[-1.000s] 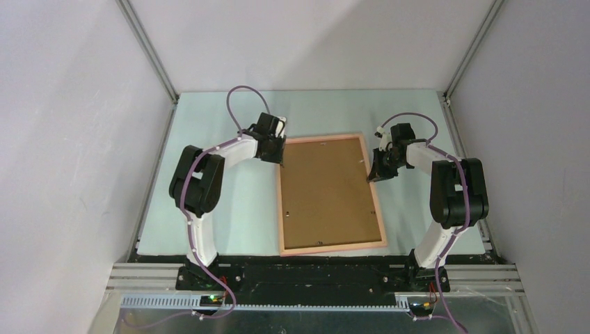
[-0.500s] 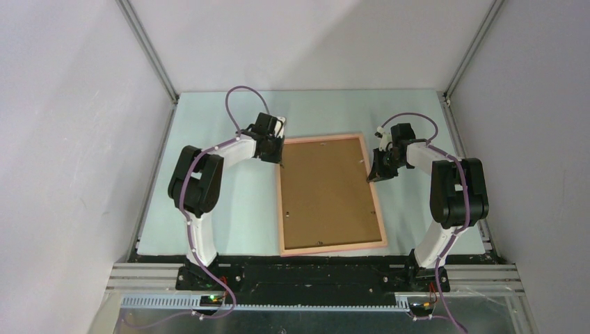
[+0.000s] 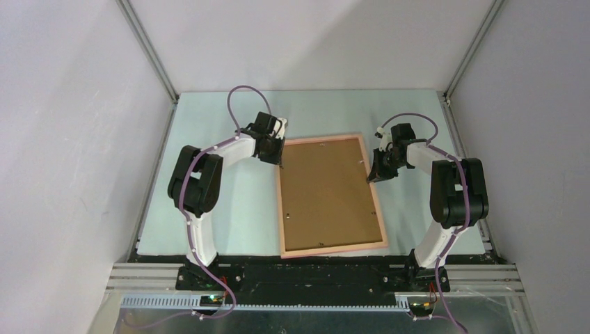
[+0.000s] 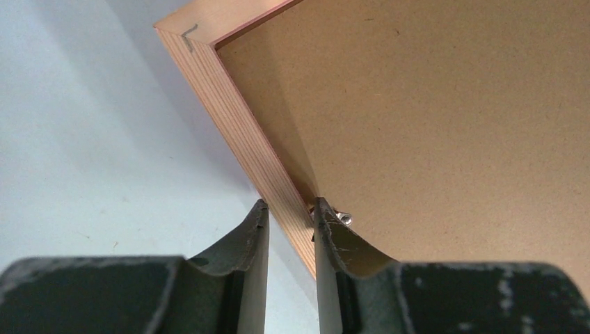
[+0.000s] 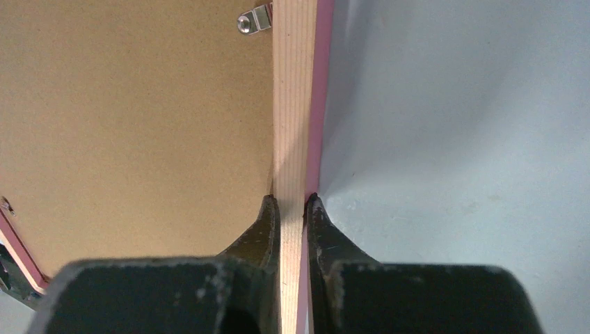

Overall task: Put the photo into the frame
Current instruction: Install the photo frame at the center of the board.

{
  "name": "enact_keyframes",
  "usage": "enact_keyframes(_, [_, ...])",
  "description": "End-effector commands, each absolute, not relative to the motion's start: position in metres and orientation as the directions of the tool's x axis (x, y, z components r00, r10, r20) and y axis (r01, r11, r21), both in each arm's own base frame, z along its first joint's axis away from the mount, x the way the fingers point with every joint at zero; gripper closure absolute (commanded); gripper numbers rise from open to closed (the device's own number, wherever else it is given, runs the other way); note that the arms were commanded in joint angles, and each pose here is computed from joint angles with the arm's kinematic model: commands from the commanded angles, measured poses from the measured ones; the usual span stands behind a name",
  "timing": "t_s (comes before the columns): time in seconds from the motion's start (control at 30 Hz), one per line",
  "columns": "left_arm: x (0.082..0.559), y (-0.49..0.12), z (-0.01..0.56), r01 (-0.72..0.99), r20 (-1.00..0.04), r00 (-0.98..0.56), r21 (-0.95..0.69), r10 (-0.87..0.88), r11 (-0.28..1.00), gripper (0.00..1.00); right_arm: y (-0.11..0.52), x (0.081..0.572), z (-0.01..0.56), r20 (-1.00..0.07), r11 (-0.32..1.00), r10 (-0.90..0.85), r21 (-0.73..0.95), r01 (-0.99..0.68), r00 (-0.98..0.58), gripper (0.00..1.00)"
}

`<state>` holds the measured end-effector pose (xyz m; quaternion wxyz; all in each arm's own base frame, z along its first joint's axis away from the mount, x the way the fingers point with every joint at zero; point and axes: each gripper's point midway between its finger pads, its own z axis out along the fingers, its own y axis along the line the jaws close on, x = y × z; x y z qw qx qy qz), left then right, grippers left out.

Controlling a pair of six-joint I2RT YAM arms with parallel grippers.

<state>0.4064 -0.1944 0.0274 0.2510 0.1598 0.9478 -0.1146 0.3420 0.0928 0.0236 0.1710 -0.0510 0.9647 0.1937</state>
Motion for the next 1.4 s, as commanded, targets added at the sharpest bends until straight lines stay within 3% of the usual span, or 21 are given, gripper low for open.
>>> enact_keyframes(0.0, [0.368, -0.187, 0.015, 0.441, -0.375, -0.853, -0.146, 0.363, 0.886, 0.81, 0.086, 0.334, 0.012, -0.301, 0.927, -0.031, 0.348, -0.14, -0.953, 1.0])
enact_keyframes(0.6, [0.362, -0.196, 0.011, 0.563, -0.304, -0.812, -0.181, 0.499, 0.806, 0.86, 0.088, 0.335, 0.012, -0.299, 0.928, -0.035, 0.345, -0.142, -0.953, 1.0])
enact_keyframes(1.37, [0.346, -0.214, 0.003, 0.69, -0.23, -0.724, -0.224, 0.651, 0.688, 0.66, 0.09, 0.335, 0.009, -0.292, 0.929, -0.044, 0.34, -0.147, -0.955, 1.0])
